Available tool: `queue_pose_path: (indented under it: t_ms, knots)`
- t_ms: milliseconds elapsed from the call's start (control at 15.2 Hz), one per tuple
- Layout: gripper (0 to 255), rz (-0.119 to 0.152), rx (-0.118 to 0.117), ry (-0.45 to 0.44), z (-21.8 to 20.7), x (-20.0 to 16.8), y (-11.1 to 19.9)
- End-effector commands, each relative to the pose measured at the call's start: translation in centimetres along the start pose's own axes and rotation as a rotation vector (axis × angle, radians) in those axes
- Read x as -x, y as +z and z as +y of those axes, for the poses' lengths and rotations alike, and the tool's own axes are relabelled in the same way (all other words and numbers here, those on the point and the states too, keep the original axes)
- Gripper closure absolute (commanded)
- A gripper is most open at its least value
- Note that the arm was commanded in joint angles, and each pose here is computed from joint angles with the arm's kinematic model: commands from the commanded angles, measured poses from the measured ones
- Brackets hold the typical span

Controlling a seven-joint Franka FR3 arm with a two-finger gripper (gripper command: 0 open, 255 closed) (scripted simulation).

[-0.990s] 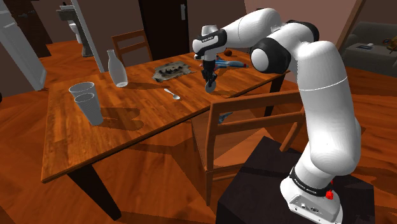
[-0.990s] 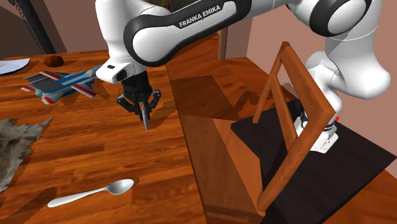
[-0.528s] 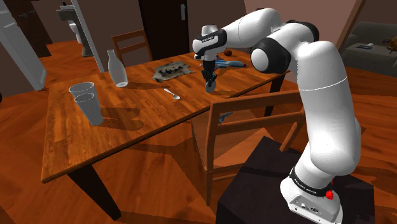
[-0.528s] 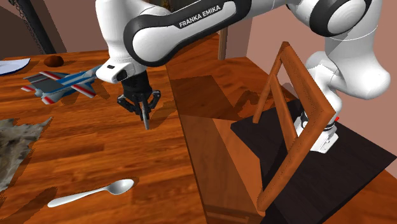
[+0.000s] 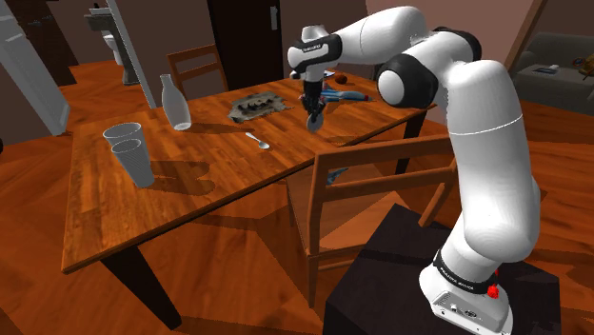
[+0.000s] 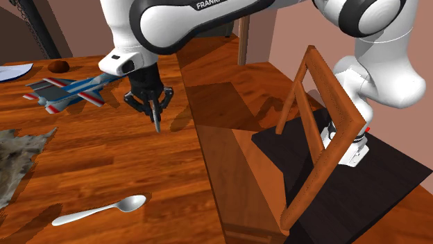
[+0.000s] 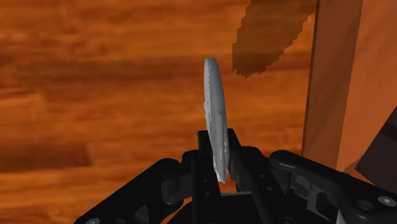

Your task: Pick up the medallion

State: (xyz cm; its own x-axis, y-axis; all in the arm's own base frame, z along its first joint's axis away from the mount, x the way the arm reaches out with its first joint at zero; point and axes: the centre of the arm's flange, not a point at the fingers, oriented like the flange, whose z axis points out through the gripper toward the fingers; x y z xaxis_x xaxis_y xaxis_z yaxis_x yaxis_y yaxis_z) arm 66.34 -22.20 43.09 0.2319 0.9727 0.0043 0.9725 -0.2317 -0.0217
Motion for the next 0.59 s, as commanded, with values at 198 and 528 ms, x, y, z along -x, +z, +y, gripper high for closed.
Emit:
queue_pose_path:
  t_ms: [198,528]
  knots:
    - [255,0.0,0.0,0.0,-0.1,0.0,-2.7]
    - [255,0.0,0.0,0.0,-0.1,0.0,-4.3]
